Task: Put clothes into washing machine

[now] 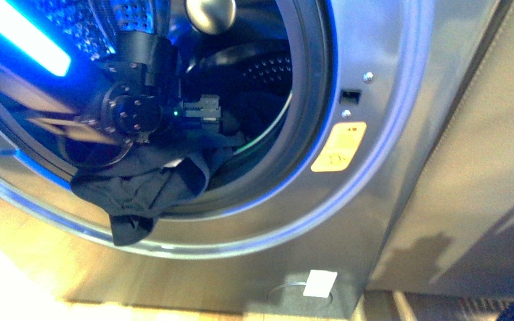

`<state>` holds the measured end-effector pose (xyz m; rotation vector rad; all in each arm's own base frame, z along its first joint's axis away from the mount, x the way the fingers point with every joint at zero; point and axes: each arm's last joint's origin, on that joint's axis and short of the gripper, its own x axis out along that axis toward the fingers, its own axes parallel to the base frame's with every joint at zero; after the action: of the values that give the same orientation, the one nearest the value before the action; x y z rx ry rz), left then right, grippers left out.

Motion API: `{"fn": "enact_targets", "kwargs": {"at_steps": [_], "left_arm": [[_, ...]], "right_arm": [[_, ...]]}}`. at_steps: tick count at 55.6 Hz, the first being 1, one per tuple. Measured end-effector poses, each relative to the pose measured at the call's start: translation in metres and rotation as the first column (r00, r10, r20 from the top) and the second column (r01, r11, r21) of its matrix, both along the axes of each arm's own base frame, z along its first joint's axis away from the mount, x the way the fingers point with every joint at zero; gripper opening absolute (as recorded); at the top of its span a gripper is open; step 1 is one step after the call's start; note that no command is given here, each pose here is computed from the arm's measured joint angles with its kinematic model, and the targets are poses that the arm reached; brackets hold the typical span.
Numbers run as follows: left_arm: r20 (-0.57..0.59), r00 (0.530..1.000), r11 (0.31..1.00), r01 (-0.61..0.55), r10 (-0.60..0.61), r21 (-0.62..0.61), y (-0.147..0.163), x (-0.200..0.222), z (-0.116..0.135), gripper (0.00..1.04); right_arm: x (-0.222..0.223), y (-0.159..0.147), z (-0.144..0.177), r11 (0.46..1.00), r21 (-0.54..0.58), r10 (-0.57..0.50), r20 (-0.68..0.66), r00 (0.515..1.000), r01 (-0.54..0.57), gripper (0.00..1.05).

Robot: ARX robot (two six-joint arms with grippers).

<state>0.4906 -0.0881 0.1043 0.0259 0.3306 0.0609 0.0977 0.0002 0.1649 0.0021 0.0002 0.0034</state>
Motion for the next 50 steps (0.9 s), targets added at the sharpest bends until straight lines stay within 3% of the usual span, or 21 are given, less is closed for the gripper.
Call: {"fn": "enact_targets", "kwargs": {"at_steps": [27,50], "left_arm": [[0.093,0.991,0.995,0.096,-0.094,-0.016,-0.026,-0.076,0.033,0.98],[0.129,0.973,0.98,0.199,-0.194,-0.026,-0.031,-0.169,0.051,0.98]], "right_arm": [[0.0,0.0,0.0,1.0,0.0,0.0,0.001,1.0,0.0,0.02],[0.0,0.0,0.0,1.0,0.0,0.0,0.001,1.0,0.0,0.02]]}}
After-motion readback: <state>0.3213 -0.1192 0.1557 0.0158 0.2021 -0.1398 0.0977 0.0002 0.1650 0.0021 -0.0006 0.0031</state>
